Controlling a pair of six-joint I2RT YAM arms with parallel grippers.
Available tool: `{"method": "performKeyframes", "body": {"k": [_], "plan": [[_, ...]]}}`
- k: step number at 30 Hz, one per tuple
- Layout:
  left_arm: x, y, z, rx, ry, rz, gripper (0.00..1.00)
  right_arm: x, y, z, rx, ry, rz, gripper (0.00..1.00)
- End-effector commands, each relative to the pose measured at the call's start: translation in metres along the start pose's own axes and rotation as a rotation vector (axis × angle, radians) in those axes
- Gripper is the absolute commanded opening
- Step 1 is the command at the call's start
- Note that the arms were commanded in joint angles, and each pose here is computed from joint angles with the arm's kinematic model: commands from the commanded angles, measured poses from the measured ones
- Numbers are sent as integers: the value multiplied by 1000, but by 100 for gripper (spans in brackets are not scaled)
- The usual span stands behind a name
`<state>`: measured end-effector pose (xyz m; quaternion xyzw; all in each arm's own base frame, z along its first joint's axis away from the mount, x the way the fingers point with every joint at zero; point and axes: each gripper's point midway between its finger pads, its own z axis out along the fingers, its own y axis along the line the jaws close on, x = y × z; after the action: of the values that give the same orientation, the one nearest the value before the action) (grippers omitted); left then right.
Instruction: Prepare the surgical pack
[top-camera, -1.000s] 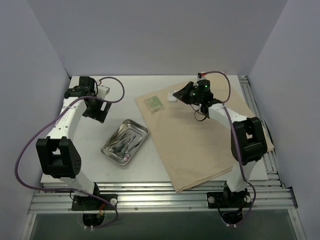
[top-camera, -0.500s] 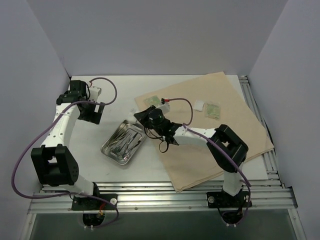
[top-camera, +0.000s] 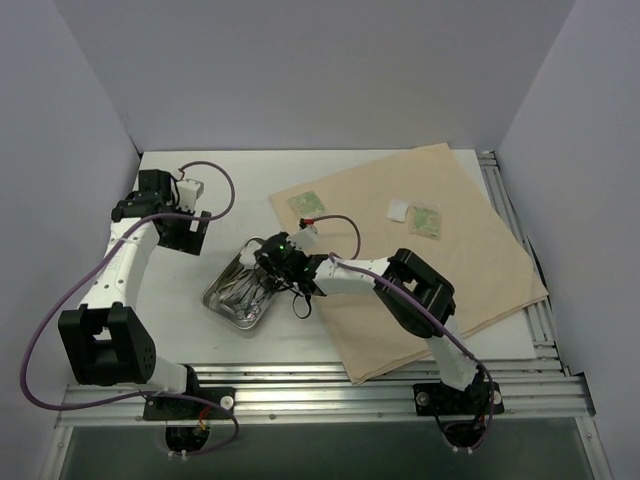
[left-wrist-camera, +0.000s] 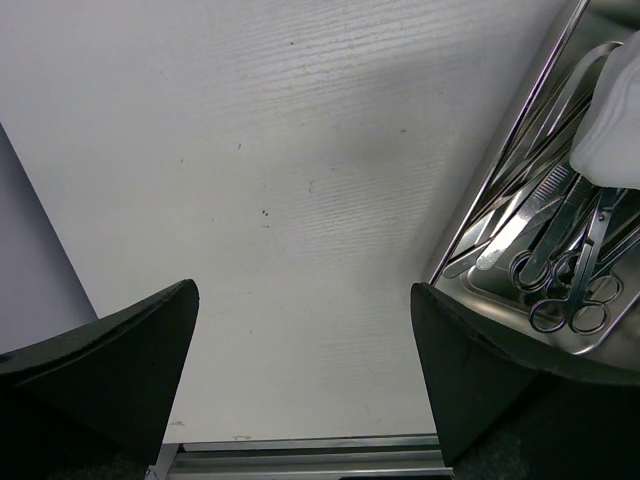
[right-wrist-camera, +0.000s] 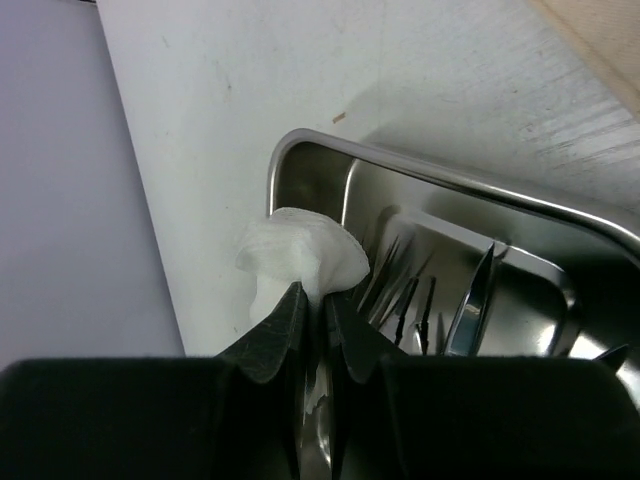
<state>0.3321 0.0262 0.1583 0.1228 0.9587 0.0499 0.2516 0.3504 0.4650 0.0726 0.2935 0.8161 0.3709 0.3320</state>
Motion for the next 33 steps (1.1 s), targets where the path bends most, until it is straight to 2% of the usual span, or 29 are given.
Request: {"method": "performKeyframes", "body": {"k": [1, 9, 20, 28, 32, 33], "plan": [[-15, -1, -9, 14, -91, 5, 97, -9, 4, 6, 24, -51, 46, 0], [-14, -3, -8, 21, -90, 9, 97, 5, -3, 24, 41, -19, 54, 0], [-14, -3, -8, 20, -90, 16, 97, -2, -6, 35, 66, -52, 64, 0], [-14, -2, -8, 17, -89, 21, 97, -1, -28, 39, 171, -51, 43, 1], [-14, -2, -9, 19, -90, 22, 97, -5, -24, 39, 163, -58, 21, 17], [-15, -1, -10, 17, -91, 24, 97, -5, -22, 39, 162, -59, 17, 18]]}}
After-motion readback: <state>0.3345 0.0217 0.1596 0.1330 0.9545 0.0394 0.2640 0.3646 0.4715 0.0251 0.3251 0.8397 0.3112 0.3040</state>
